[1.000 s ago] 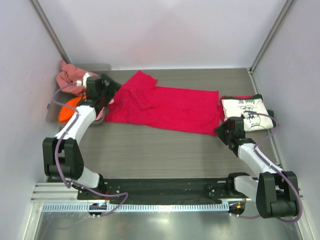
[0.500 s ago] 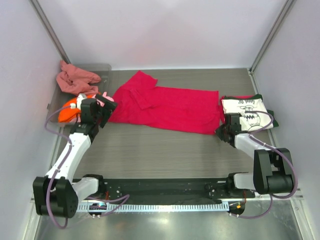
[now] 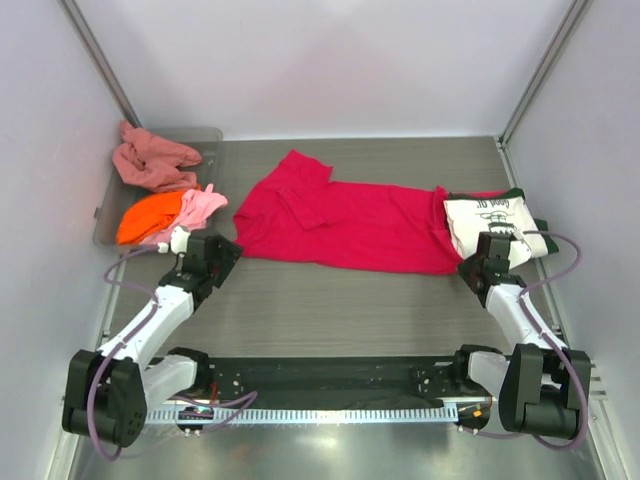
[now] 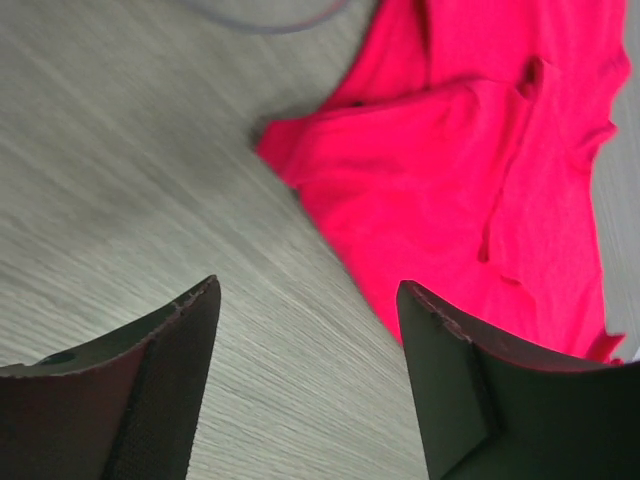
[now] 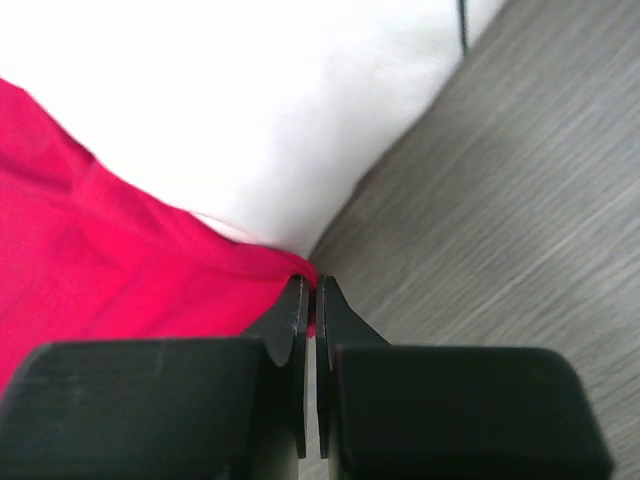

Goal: Fold and stack the t-shirts
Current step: Fold the tshirt

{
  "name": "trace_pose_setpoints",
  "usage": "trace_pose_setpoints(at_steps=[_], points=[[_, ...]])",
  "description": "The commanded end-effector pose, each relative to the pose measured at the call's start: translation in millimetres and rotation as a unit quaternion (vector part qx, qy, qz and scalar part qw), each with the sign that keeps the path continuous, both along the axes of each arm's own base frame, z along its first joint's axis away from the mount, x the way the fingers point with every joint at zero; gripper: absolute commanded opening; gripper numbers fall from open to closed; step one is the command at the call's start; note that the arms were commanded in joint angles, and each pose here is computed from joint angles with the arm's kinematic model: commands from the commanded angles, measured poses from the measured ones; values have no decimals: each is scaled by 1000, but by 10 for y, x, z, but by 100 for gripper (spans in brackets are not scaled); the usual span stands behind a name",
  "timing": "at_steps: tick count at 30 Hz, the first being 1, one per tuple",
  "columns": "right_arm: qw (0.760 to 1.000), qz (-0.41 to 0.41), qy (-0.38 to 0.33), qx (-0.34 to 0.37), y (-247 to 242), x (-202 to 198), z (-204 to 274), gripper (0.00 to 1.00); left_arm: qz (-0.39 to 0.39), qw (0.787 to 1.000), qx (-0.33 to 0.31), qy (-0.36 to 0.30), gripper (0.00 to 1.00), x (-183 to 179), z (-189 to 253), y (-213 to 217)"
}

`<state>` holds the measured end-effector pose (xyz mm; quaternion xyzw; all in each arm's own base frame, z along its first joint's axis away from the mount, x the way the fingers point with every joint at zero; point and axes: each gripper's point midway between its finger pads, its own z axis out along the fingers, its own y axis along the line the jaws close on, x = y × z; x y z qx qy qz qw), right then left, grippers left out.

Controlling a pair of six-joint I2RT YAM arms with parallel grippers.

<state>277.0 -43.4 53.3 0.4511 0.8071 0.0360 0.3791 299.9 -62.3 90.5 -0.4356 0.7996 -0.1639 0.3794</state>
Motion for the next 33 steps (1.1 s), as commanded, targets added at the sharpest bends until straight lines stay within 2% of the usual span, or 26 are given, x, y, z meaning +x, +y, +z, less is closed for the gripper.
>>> trace_pose_setpoints(at_steps=[1, 5, 7, 11, 21, 25, 26, 28, 29, 32, 33], points=[[1000, 1, 23, -14, -69, -121, -88, 1, 50, 998, -5, -44, 70, 119, 71, 98], [1000, 13, 13, -8, -28, -84, -81, 1, 54, 997, -9, -56, 63, 240, 8, 70], [1000, 15, 11, -8, -26, -79, -77, 1, 56, 997, -4, -45, 62, 280, -92, 69], [1000, 29, -3, -6, 12, -49, -48, 1, 41, 995, -26, -85, 60, 491, -87, -56], [999, 43, -5, -1, 55, -33, -58, 1, 49, 997, -7, -66, 49, 697, -430, -121], [999, 44, -6, 0, 62, -27, -57, 1, 74, 996, 13, -48, 39, 673, -572, -15], [999, 44, -5, 1, 65, -30, -59, 1, 76, 996, 18, -39, 34, 677, -624, -11], [999, 41, -7, -1, 50, -28, -47, 1, 74, 996, 24, -32, 18, 685, -652, -3], [999, 37, -4, -3, 36, -43, -56, 1, 74, 997, 33, -15, 0, 633, -707, 14], [999, 34, -2, -5, 29, -52, -35, 1, 98, 994, 56, -1, 0, 526, -665, 155], [999, 32, 0, -4, 24, -58, -40, 1, 105, 993, 59, -12, 0, 533, -528, 183]])
